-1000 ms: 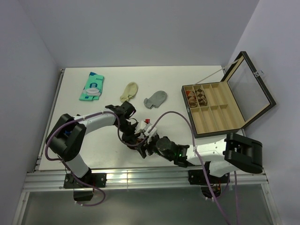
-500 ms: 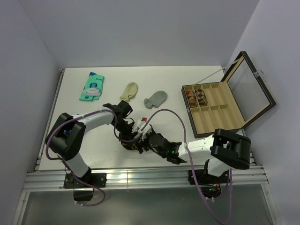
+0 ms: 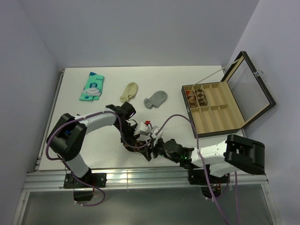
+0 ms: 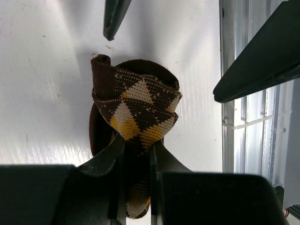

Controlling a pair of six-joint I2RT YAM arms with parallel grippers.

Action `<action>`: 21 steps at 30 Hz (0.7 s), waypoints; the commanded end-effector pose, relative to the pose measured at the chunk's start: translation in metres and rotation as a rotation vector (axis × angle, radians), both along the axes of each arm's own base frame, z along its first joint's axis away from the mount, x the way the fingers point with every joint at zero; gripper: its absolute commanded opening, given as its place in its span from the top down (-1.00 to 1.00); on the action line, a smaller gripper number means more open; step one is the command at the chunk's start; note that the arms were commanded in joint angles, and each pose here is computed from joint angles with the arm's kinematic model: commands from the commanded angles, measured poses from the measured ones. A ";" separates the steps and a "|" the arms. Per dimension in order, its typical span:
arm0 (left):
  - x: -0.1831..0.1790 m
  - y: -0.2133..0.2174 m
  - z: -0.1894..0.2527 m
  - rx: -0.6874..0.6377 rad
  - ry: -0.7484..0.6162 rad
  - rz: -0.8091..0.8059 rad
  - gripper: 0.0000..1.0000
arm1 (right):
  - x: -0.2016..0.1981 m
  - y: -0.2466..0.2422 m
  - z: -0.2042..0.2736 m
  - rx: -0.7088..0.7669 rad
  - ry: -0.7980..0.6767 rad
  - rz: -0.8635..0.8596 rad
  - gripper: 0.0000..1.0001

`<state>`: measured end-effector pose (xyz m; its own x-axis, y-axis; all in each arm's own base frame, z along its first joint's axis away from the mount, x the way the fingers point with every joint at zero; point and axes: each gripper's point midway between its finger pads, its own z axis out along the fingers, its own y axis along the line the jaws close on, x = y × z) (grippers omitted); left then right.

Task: Roll the socks
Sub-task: Roll the sock at the center of the board.

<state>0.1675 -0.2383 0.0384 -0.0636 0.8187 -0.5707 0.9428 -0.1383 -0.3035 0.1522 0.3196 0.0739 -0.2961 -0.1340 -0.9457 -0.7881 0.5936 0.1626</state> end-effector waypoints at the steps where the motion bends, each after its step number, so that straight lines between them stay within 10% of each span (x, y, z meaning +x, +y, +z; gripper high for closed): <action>1: 0.000 -0.018 0.017 -0.087 0.005 -0.042 0.99 | -0.006 0.003 0.010 0.069 0.023 0.011 -0.55; 21: 0.004 -0.021 0.031 -0.108 0.000 -0.023 0.99 | -0.003 0.019 0.016 0.092 0.006 0.083 -0.56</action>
